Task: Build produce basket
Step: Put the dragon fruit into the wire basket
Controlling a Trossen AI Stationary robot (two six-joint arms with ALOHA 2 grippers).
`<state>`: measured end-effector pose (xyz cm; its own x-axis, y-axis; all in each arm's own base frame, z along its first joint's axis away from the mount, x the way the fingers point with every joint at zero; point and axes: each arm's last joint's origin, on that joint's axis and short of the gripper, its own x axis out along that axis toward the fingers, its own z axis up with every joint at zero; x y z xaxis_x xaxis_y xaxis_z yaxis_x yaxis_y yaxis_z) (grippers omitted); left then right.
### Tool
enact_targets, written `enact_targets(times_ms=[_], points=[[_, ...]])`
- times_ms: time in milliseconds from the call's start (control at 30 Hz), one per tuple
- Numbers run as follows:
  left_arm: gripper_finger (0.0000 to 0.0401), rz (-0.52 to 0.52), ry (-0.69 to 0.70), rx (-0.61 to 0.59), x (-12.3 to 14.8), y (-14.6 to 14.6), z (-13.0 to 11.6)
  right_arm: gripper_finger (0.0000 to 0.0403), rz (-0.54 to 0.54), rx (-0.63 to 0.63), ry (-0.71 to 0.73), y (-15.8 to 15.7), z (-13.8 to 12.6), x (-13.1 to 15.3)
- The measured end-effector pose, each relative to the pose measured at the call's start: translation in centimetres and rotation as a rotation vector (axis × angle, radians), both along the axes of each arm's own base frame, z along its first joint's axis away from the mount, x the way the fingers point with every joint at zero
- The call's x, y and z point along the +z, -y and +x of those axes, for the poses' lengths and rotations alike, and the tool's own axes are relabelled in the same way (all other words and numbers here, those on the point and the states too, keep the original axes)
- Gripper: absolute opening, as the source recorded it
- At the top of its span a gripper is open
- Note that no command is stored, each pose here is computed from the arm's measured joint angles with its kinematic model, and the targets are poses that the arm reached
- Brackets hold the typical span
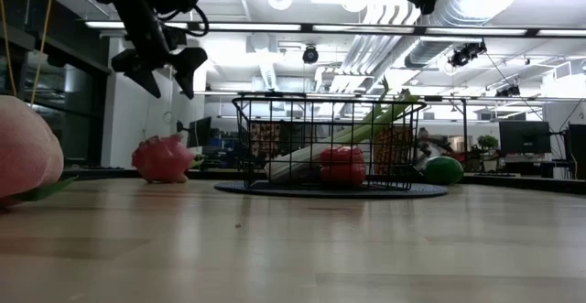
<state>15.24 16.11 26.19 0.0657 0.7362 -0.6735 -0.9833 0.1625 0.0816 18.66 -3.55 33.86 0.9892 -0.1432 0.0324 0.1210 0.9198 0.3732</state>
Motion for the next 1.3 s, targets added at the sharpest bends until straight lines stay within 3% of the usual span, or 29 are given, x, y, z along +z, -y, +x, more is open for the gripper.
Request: enact_targets(times_ms=[300,900,1133,1300], points=[[0.0388,-0.081,0.04,0.016,-1.5,-1.0,0.9,0.0395,0.0,0.0,0.0,0.0,0.0,0.0],[0.0388,-0.347,0.032,0.24,-10.2,-6.0,2.0,0.0395,-0.021,-0.052,-0.023,0.1,0.0,-0.2],[0.0388,-0.437,-0.002,0.229,-12.5,-6.1,2.7,0.0395,-0.017,-0.051,-0.029,0.1,0.0,-0.2],[0.0388,-0.443,-0.031,0.174,-12.4,-5.8,2.9,0.0395,-0.017,-0.05,-0.029,0.1,0.0,-0.2]])
